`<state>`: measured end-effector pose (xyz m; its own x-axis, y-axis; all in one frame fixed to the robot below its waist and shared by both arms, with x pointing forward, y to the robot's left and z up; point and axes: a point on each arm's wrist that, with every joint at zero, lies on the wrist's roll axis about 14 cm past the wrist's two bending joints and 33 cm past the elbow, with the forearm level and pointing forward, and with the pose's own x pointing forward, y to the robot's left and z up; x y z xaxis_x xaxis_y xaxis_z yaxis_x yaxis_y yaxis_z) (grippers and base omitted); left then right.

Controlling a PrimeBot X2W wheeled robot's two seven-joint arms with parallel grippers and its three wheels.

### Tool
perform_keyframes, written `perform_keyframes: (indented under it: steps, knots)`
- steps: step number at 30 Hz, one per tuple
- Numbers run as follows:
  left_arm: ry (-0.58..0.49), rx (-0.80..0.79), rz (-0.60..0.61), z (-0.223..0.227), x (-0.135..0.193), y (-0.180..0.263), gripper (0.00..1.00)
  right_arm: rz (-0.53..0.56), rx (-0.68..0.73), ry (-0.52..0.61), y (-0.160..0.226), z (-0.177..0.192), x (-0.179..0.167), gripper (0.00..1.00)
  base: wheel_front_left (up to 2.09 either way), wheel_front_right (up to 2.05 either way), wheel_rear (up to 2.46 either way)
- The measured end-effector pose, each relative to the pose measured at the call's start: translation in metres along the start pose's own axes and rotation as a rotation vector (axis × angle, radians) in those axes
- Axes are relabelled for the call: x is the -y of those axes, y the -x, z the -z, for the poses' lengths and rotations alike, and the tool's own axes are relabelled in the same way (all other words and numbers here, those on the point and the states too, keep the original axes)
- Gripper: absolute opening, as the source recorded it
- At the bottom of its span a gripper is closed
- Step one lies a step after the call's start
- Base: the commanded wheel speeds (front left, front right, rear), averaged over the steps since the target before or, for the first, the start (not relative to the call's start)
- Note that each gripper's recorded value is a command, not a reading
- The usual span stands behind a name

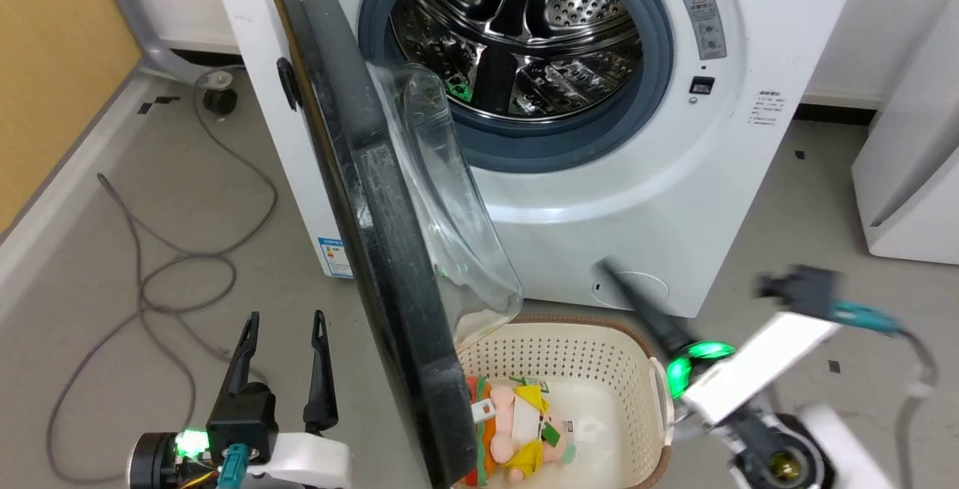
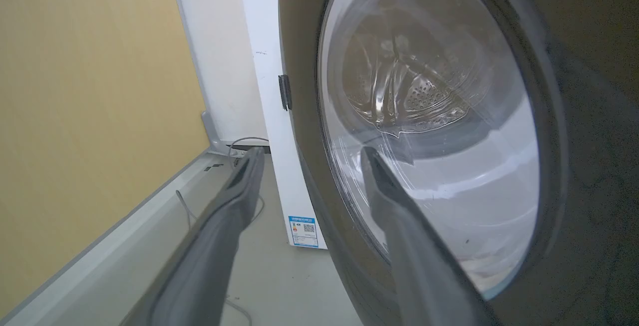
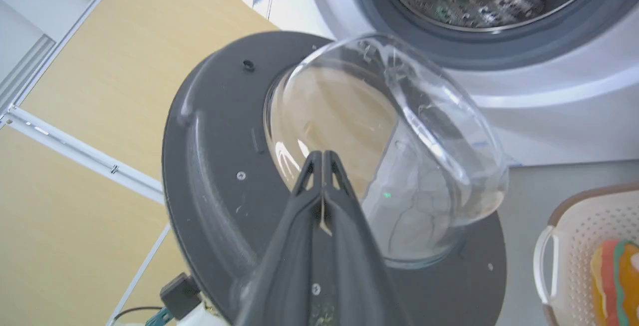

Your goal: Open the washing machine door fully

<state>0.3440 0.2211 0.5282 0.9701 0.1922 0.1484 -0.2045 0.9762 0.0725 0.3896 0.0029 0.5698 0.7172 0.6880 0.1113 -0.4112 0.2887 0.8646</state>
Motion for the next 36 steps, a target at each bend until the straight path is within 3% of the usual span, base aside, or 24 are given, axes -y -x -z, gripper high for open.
perform_keyframes:
  steps: [4, 6, 13, 18, 25, 36]
  knots:
    - [0.001, 0.008, 0.0, -0.002, -0.001, 0.0, 1.0, 0.033, 0.259, 0.094, 0.016, -0.048, 0.007, 0.0, 0.0, 0.0, 0.0]
    - [0.0, 0.006, 0.0, -0.002, -0.001, 0.002, 1.0, 0.053, 0.361, 0.204, 0.027, -0.068, 0.01, 0.0, 0.0, 0.0, 0.0]
    - [0.0, 0.012, -0.002, -0.003, -0.002, 0.004, 1.0, 0.222, 0.533, 0.591, 0.069, -0.12, 0.033, 0.0, 0.0, 0.0, 0.0]
    - [0.0, 0.007, -0.001, -0.002, -0.002, 0.006, 1.0, 0.301, 0.558, 0.887, 0.085, -0.12, 0.023, 0.0, 0.0, 0.0, 0.0]
    - [0.001, 0.012, 0.011, -0.003, 0.002, 0.004, 1.0, 0.373, 0.5, 1.053, 0.096, -0.101, 0.027, 0.0, 0.0, 0.0, 0.0]
    - [0.003, 0.015, 0.016, -0.004, 0.004, 0.005, 1.0, 0.517, 0.325, 1.095, 0.123, -0.063, 0.074, 0.0, 0.0, 0.0, 0.0]
